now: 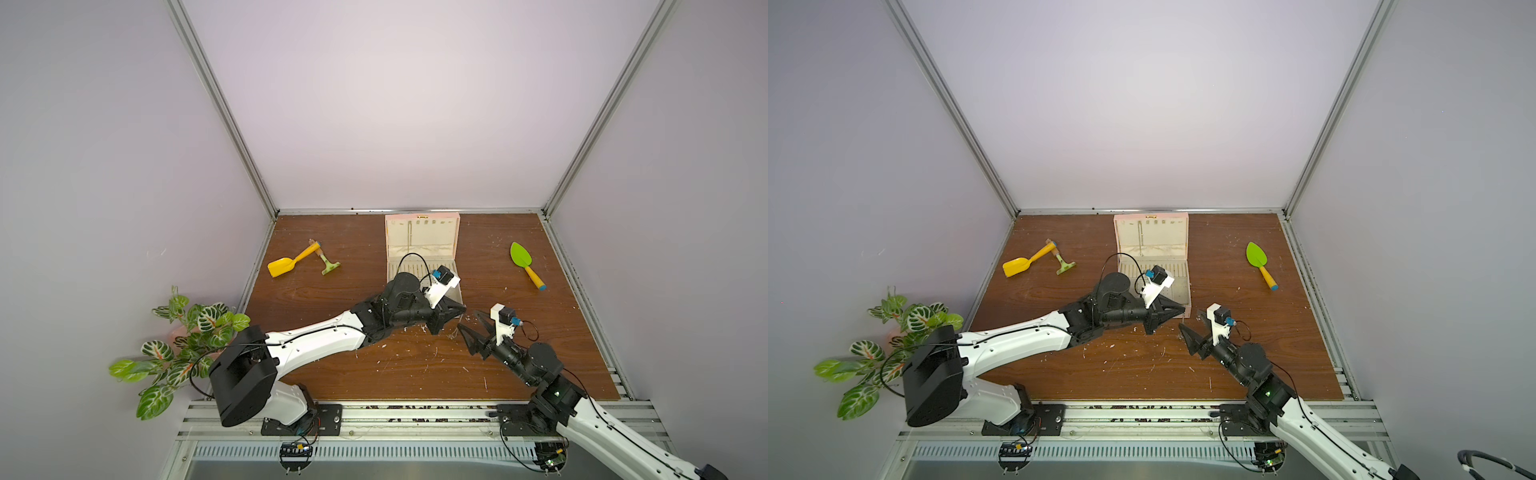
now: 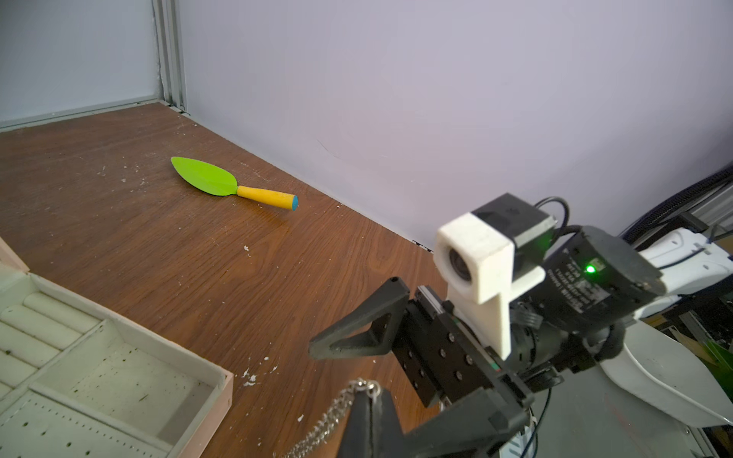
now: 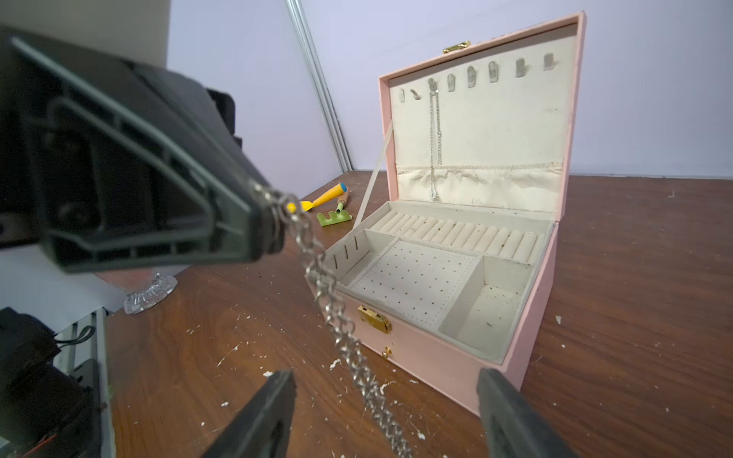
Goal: Put jewelry chain into jewelry box
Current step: Pick up the necklace from the center of the board.
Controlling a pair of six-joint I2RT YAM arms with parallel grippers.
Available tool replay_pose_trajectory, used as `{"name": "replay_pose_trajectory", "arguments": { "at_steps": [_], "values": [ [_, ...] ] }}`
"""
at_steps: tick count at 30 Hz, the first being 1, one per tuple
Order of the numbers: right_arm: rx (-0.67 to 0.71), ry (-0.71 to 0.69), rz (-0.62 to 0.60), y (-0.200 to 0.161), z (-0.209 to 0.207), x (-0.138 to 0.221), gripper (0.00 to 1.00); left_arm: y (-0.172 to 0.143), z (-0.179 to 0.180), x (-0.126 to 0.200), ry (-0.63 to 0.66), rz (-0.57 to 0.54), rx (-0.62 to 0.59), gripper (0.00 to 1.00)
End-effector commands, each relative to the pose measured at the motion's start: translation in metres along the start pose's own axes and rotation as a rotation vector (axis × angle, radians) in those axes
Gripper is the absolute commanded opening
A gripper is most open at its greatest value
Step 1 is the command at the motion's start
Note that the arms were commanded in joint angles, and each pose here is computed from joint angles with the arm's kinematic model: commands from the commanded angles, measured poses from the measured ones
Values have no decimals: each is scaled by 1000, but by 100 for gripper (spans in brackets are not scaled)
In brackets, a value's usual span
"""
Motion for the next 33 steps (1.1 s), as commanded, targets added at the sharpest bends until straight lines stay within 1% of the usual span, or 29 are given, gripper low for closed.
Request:
{"name": "replay_pose_trajectory", "arguments": {
  "at_steps": [1, 6, 14, 20, 26, 29, 33],
  "values": [
    [74, 88, -131, 17, 10, 1, 73, 17, -5, 6, -45, -22, -38, 1],
    [116, 89, -122, 16, 11, -7, 64, 28, -9, 6, -84, -31, -51, 1],
    [110, 63, -100, 14, 8, -17, 47, 40, -12, 12, -74, -50, -78, 1],
    [105, 27, -93, 13, 4, -18, 38, 43, -13, 18, -52, -61, -91, 1],
    [106, 11, -83, 12, 3, -19, 32, 45, -15, 23, -58, -79, -88, 1],
    [105, 16, -89, 15, 4, -20, 26, 43, -16, 22, -64, -73, -80, 1],
    [107, 23, -108, 22, 7, -21, 23, 40, -16, 22, -69, -74, -70, 1]
  ]
}}
Point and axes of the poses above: each gripper's point midway between its finger pads, its own x axis back along the fingers, its own z axis along the line the jaws close on, y = z × x, the point moved 8 cm from there along x, back along the fingers, and after that the axes turned 8 degrees about -x, right-handed, at the moved point
